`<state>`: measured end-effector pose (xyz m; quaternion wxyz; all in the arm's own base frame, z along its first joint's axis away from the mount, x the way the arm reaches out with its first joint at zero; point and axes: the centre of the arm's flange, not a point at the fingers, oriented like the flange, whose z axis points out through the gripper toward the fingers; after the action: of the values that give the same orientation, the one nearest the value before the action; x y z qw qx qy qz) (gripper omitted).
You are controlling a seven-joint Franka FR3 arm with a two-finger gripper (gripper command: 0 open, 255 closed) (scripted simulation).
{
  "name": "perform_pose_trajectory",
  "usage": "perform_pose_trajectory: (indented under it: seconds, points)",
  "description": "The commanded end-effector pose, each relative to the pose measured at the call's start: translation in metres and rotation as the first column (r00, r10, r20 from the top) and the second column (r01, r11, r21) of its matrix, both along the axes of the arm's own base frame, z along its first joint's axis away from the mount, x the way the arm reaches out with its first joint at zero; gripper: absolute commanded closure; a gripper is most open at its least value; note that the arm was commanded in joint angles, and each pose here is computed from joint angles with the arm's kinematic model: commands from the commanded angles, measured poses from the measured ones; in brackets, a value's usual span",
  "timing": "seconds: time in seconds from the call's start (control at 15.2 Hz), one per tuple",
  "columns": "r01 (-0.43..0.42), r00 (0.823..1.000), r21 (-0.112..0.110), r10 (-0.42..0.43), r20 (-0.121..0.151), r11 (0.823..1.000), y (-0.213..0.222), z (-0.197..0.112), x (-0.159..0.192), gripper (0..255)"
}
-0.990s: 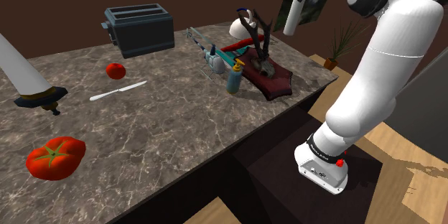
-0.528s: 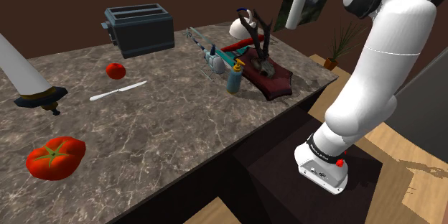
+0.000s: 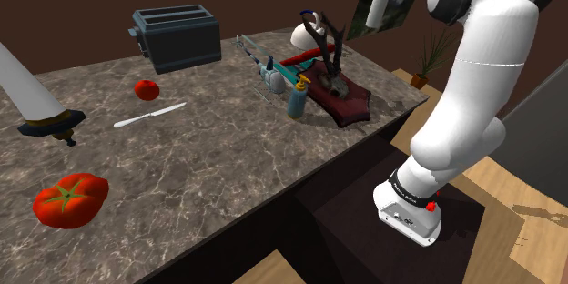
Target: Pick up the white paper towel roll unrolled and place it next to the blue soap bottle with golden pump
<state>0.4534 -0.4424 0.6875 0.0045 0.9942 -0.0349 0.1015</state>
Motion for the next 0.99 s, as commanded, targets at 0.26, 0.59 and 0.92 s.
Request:
perform_pose_trajectory:
  seconds: [0.26, 0.59, 0.92]
  points:
    - [-0.001, 1.000, 0.000, 0.001, -0.001, 1.000, 0.000, 0.032, -0.001, 255]
    - [0.000, 1.000, 0.000, 0.000, -0.001, 1.000, 0.039, 0.041, -0.007, 255]
    - [-0.001, 1.000, 0.000, 0.001, -0.001, 1.000, 0.104, 0.041, -0.017, 255]
